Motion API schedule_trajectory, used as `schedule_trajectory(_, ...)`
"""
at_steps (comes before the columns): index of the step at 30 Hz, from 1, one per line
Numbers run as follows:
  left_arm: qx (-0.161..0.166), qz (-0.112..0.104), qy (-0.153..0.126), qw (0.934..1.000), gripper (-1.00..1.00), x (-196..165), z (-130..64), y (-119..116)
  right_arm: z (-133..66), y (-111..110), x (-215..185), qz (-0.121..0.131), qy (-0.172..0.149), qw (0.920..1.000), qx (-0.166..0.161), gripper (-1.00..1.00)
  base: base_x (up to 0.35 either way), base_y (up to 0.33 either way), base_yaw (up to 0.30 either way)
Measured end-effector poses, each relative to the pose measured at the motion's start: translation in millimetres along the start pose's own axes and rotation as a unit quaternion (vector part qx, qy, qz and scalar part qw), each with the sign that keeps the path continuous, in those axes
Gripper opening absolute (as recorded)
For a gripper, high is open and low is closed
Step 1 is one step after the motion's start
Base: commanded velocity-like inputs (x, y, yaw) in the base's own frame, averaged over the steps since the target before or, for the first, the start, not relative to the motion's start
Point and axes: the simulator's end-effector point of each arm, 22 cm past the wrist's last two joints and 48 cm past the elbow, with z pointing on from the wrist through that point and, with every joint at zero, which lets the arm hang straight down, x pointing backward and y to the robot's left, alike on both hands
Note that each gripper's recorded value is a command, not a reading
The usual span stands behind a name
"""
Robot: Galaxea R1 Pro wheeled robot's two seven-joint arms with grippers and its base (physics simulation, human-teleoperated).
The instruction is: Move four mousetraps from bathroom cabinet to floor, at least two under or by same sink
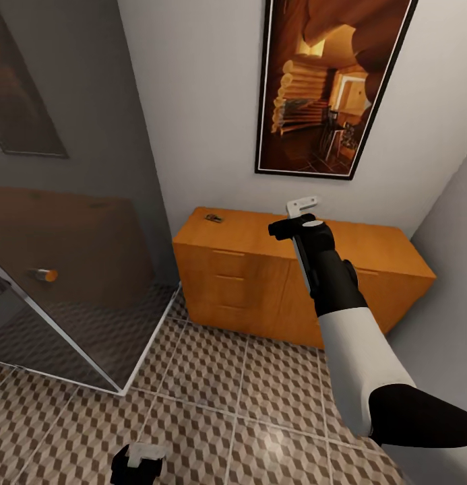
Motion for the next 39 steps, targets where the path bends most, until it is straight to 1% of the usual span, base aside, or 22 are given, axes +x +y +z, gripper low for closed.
schedule_trajectory(11,0.001,0.001,0.007,1.0000,1.00,7.0,0.8,-1.1,7.5,3.3,11.3,0.000,0.009,1.0000,-0.003,1.00,0.217,-0.008,0.181)
schedule_trajectory(25,0.002,0.001,0.016,0.9999,1.00,15.9,1.6,-2.6,16.3,7.1,24.3,-0.001,0.019,0.9998,-0.006,1.00,0.135,-0.008,0.180)
schedule_trajectory(39,0.004,0.002,0.025,0.9997,1.00,24.9,2.1,-4.2,24.0,10.3,36.1,-0.001,0.027,0.9996,-0.009,1.00,0.202,-0.176,0.179)
